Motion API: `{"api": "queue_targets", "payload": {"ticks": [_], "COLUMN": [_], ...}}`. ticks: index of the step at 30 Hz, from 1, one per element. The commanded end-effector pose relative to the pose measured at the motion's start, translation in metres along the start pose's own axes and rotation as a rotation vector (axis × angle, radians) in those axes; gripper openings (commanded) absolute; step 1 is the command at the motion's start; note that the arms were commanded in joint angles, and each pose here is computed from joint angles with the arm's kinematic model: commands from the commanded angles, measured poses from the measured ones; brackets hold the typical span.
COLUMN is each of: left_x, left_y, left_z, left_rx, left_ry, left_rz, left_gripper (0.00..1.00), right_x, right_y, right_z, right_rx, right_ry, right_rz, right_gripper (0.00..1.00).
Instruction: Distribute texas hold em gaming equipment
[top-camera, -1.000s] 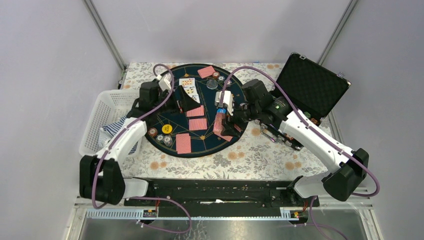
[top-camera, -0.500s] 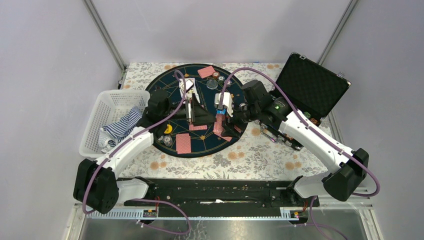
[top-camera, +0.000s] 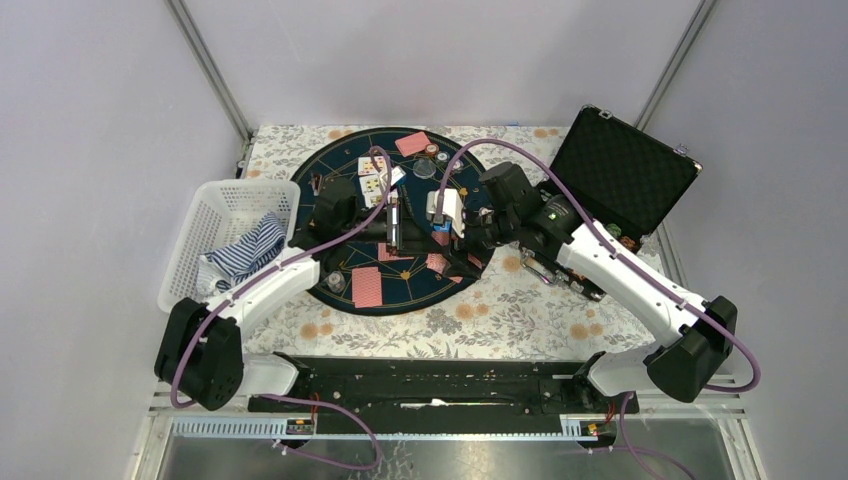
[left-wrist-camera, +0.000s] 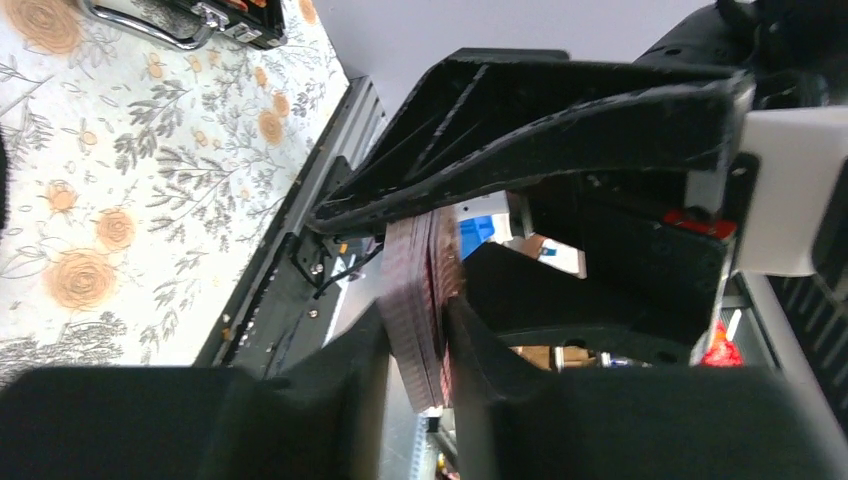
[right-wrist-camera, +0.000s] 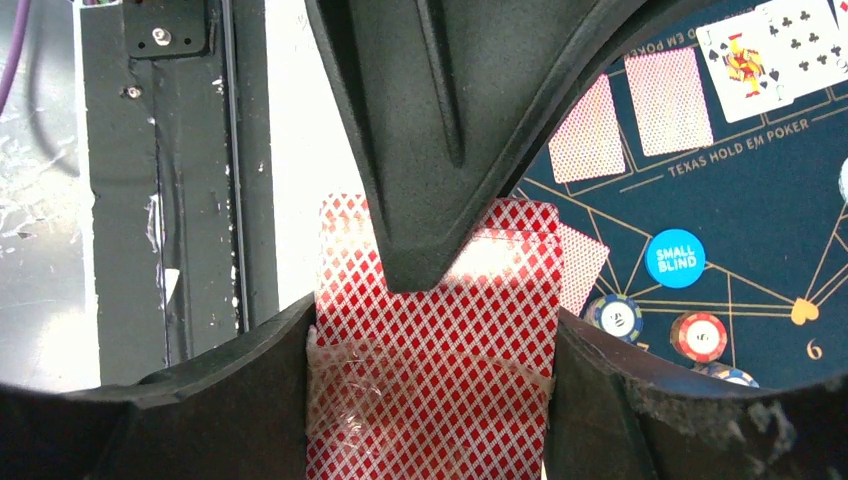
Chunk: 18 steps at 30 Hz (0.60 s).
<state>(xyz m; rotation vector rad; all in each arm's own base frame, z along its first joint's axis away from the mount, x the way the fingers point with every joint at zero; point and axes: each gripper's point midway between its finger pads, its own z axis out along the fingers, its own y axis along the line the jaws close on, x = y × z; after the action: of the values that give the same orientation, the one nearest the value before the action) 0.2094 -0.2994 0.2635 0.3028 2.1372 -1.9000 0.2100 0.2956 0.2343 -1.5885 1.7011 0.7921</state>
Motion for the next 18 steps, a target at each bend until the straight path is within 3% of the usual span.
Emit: {"api": "queue_targets", "payload": {"ticks": [1, 3, 6, 13, 18], "left_x": [-0.011, -0.012, -0.011, -0.015, -0.015], "left_y": [-0.016, -0.015, -0.013, -0.011, -0.007], "left_z": [0.004, 0.004, 0.004, 0.006, 0.007], "left_rx": [0.033, 0.031, 0.017, 0.006, 0.005], "left_ry": [-0.016, -0.015, -0.015, -0.022, -0.016], "left_rz": [0.066, 0.066, 0.065, 0.048, 0.028], "left_gripper": [0.22, 0.04, 0.0, 0.0, 0.0], "right_x": [-0.022, -0.02, -0.016, -0.001, 0.001], "right_y": [-0.001, -0.003, -0.005, -0.009, -0.01], "right_z": [-0.006, -0.007, -0.008, -0.005, -0.001], "right_rx": [0.019, 0.03, 0.046, 0.062, 0.061], "right_ry": [-0.037, -0.023, 0.002, 0.104, 0.131], "right_rz": [-0.062, -0.062, -0.067, -0.094, -0.106], "right_gripper": [0.2, 0.43, 0.66, 0.9, 0.91]}}
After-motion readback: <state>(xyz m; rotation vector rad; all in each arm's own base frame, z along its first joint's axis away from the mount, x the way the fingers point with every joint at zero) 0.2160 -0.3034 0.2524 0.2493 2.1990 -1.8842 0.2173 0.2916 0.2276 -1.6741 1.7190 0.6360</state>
